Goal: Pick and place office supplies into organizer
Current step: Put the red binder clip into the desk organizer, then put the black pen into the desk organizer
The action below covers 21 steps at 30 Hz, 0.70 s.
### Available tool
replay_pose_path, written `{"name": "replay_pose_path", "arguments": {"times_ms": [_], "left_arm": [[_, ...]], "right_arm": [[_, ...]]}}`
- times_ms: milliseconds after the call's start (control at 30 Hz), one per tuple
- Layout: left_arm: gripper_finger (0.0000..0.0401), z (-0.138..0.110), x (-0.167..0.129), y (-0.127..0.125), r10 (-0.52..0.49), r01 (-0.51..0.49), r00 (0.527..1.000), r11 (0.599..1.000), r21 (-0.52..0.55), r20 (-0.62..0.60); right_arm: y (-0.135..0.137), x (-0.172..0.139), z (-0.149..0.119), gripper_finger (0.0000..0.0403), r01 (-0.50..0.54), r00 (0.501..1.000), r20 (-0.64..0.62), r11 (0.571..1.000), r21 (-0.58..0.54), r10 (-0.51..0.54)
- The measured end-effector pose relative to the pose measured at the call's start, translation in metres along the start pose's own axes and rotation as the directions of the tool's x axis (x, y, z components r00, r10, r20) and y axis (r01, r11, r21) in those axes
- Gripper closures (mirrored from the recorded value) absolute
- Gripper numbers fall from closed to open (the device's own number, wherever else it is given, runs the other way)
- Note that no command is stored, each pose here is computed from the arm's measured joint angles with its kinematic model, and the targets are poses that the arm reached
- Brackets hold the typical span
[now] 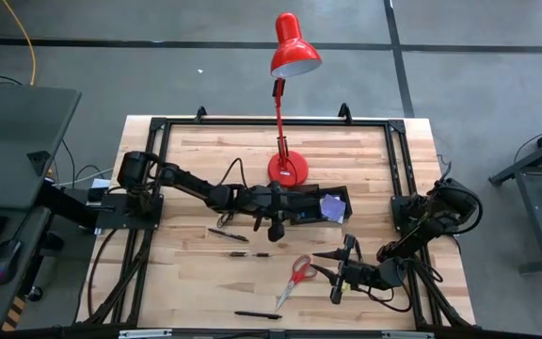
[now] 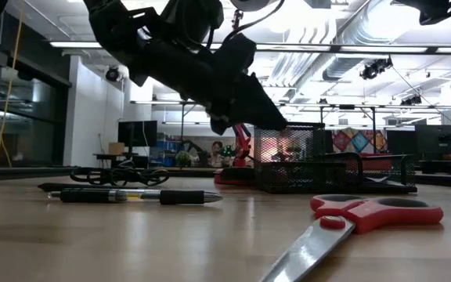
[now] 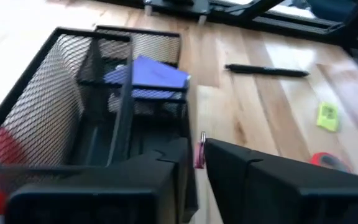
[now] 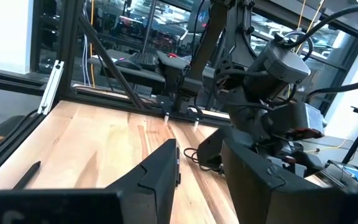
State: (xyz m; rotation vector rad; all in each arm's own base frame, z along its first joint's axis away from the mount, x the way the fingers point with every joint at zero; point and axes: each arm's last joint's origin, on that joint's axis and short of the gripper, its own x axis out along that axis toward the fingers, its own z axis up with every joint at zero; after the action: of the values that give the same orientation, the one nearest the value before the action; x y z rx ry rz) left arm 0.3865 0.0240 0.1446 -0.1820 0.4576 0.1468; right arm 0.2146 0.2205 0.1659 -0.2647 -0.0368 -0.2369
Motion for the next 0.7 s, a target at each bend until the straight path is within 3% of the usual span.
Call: {"name": "replay_pose_path", "arguments": {"times_ms": [200, 367, 700], "left_arm": [[0.0286, -0.001, 0.002, 0.001, 0.020, -0.020, 1.000, 1.000, -0.006, 0.009], [0.0263, -0.002, 0.002, 0.000, -0.005, 0.005, 1.000, 1.000, -0.005, -0.001], [0.0296, -0.009, 0.000, -0.021, -0.125, 0.127, 0.991, 0.991, 0.034, -0.055]], "right_arm": [[-0.001, 0.002, -0.001, 0.0279, 0.004, 1.000, -0.002, 1.000, 0.007, -0.004], [-0.002, 0.006, -0.004, 0.0279, 0.000, 1.000, -0.017, 1.000, 0.014, 0.000], [0.000, 0.006, -0.008, 0.0279, -0.008, 0.999, -0.040, 1.000, 0.023, 0.009]]}}
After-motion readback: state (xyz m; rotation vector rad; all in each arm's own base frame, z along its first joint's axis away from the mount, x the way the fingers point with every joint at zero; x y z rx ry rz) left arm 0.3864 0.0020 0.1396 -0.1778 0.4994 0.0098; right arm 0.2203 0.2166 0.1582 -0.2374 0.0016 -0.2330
